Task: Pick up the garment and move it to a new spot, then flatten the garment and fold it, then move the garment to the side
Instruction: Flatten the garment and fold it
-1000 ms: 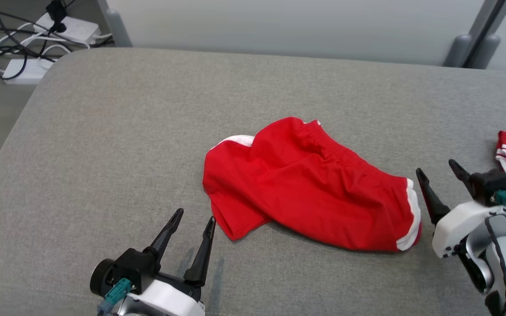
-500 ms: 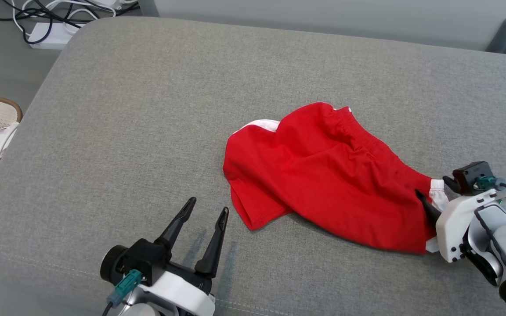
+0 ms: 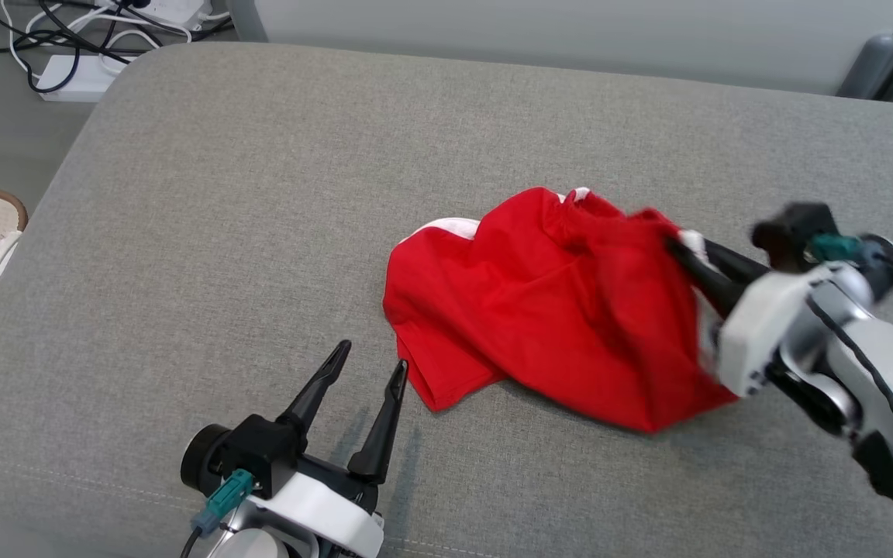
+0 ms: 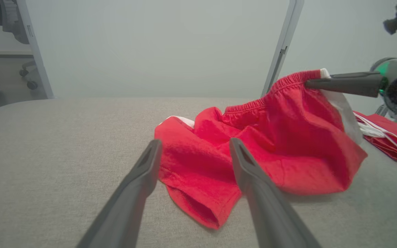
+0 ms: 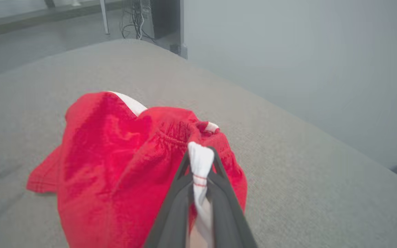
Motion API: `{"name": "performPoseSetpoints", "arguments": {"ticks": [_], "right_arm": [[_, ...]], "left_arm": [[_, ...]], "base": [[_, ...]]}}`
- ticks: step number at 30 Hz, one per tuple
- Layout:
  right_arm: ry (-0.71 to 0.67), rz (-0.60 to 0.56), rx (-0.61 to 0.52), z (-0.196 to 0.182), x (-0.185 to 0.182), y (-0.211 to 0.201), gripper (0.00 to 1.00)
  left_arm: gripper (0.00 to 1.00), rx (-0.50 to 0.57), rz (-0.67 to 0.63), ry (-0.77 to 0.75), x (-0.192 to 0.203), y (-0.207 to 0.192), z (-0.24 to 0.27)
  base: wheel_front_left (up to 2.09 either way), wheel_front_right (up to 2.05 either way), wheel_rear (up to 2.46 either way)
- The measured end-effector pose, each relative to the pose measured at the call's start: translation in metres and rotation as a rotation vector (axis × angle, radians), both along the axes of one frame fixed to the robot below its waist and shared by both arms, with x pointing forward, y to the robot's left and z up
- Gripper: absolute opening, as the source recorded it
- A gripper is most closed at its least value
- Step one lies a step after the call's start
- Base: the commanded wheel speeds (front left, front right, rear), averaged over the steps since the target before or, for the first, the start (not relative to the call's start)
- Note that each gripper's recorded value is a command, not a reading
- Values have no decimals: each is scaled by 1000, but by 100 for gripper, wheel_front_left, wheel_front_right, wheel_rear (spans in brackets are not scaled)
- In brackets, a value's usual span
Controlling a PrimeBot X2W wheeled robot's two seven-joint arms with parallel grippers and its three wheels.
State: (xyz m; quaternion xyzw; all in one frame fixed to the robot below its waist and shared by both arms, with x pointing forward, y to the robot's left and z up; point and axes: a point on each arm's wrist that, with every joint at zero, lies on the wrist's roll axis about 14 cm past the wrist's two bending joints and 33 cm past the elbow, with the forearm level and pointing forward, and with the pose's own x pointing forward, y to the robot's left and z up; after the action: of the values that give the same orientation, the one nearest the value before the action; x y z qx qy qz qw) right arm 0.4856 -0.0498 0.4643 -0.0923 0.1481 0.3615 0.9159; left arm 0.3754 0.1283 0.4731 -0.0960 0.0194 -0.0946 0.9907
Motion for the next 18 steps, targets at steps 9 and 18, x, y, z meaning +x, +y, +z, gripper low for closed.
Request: {"name": "performPoseSetpoints", "arguments": {"ticks": [9, 18], "right_arm": [[-21, 349, 291, 114, -42, 148, 0], [-151, 352, 581, 221, -19, 208, 0]], "left_arm": [[100, -14, -6, -4, -10, -4, 4], [100, -39, 50, 0, -28, 10, 6]], "base": [[0, 0, 0], [0, 0, 0]]}}
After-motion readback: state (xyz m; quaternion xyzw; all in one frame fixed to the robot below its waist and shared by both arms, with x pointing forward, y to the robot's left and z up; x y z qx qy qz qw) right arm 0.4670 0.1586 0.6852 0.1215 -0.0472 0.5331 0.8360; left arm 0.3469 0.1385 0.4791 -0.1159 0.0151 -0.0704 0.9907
